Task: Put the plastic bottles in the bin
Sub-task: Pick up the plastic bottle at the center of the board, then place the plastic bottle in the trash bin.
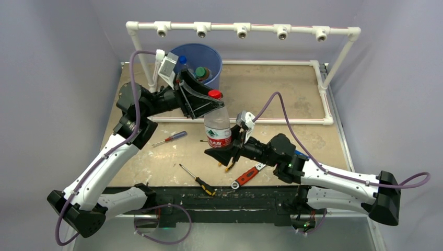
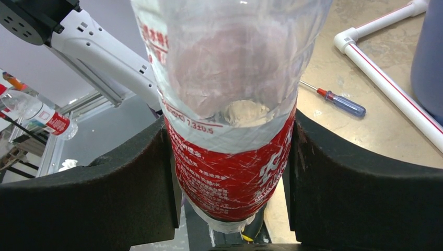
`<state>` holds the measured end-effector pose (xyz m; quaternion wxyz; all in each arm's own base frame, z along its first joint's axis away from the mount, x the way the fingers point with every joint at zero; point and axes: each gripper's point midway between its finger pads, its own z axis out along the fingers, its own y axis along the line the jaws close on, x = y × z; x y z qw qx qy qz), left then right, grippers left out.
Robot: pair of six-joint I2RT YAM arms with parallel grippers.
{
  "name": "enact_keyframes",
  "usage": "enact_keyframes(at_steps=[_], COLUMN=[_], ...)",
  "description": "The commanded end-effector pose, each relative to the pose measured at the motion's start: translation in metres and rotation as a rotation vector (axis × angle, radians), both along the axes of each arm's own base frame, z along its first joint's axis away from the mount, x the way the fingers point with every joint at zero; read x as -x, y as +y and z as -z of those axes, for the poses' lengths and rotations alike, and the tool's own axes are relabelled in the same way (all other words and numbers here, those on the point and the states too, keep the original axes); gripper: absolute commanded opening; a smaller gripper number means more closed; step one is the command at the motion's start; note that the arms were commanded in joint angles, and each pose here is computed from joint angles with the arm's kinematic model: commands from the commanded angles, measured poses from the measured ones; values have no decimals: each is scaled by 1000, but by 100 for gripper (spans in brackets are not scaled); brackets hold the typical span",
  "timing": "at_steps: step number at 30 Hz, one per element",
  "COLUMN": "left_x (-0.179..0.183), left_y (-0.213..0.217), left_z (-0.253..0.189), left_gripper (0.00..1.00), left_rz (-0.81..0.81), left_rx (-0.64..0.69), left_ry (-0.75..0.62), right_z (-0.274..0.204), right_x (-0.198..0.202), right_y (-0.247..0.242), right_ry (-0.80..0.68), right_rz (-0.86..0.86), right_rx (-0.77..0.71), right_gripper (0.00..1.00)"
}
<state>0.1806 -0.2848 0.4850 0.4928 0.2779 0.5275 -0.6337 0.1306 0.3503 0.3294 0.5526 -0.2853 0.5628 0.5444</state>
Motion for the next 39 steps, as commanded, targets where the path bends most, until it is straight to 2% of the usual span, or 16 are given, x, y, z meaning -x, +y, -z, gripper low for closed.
enact_keyframes(at_steps=[1, 4, 5, 6, 9, 10, 13, 16, 20, 22, 28, 32, 39], left_x=[12, 12, 12, 11, 1, -4, -23, -47, -77, -92, -110, -135, -152], left_y=[4, 5, 5, 6, 12, 15, 33, 66, 115, 123, 117, 102, 72], left_z=[-17, -19, -20, -21, -26, -29, -44, -78, -106, -108, -97, -77, -56], left_gripper=[38, 16, 7, 0, 0, 0, 0, 0, 0, 0, 0, 0, 0], left_rz=[7, 0, -7, -17, -100, -149, -339, -599, -937, -1039, -1162, -1206, -1160], left_rx=[19, 23, 23, 23, 22, 16, 0, 80, 250, 257, 256, 158, 167], left_ry=[-76, -85, -88, -91, -108, -118, -179, -253, -352, -420, -732, -839, -984], right_z=[-25, -25, -25, -24, -27, -31, -60, -79, -67, -58, -33, -23, -7], right_x=[2, 2, 2, 2, 1, 0, 8, 16, 15, 14, 7, 3, -7], right_y=[0, -1, -1, -2, -9, -14, -43, -78, -111, -121, -129, -125, -121], right_ry=[-43, -38, -29, -20, 20, 37, 35, 9, 37, 45, 72, 75, 81], right_rz=[-11, -12, -9, -6, 15, 33, 64, 108, 190, 221, 273, 285, 326], right_rx=[-46, -48, -48, -45, -45, -44, -78, -123, -143, -162, -161, -140, -106], right_gripper=[31, 34, 42, 58, 95, 98, 99, 99, 99, 99, 99, 99, 98])
